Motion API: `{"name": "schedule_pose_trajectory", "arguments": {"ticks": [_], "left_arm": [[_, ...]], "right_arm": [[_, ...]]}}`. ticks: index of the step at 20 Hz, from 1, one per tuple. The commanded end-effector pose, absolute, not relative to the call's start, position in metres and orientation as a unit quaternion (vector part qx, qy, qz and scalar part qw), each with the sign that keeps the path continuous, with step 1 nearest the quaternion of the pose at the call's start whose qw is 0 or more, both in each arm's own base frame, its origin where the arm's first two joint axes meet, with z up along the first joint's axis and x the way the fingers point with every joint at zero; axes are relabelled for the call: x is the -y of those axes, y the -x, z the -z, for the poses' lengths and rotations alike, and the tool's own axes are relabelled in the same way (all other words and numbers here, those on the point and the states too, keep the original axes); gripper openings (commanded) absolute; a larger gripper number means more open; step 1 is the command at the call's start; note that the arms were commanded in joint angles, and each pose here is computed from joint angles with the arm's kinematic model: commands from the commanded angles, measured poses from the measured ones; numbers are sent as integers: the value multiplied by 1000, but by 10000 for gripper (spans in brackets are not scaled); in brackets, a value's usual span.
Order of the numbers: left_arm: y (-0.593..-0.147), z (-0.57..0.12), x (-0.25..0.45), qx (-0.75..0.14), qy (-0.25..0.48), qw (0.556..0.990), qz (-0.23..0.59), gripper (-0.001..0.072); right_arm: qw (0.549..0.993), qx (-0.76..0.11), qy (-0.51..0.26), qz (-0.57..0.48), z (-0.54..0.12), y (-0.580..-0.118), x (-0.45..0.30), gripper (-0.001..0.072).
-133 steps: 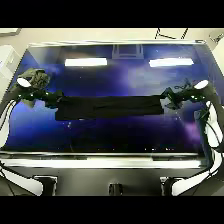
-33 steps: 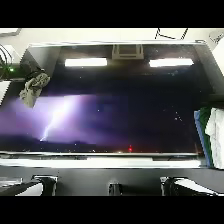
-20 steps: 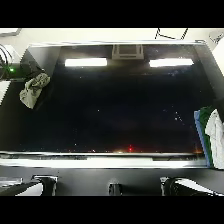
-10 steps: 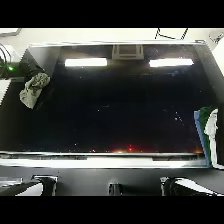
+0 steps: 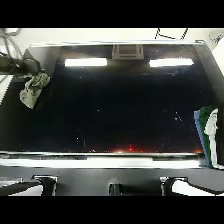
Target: Fold the clothes and pants, and hang the long-sleeved shirts on hangers.
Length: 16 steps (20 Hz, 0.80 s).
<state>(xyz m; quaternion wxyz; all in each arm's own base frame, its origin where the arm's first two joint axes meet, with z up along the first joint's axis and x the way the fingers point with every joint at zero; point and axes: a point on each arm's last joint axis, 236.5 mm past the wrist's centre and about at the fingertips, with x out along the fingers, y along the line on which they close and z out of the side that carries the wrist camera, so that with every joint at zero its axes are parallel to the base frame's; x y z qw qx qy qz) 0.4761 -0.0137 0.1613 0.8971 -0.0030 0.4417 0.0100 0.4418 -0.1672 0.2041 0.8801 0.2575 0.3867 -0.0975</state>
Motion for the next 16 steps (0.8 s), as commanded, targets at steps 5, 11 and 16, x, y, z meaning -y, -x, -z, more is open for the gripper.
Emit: {"name": "schedule_pose_trajectory", "arguments": {"ticks": [5,11,16], "left_arm": [[-397,-32,48,-632,22,774,29,713],[-395,-26,48,-640,21,767,29,713],[-395,-26,48,-640,21,767,29,713]], "right_arm": [[753,-639,-158,3,-69,-421,2,692],[743,-655,-137,-2,-67,-411,0,692],[743,-655,-137,-2,-67,-411,0,692]]}}
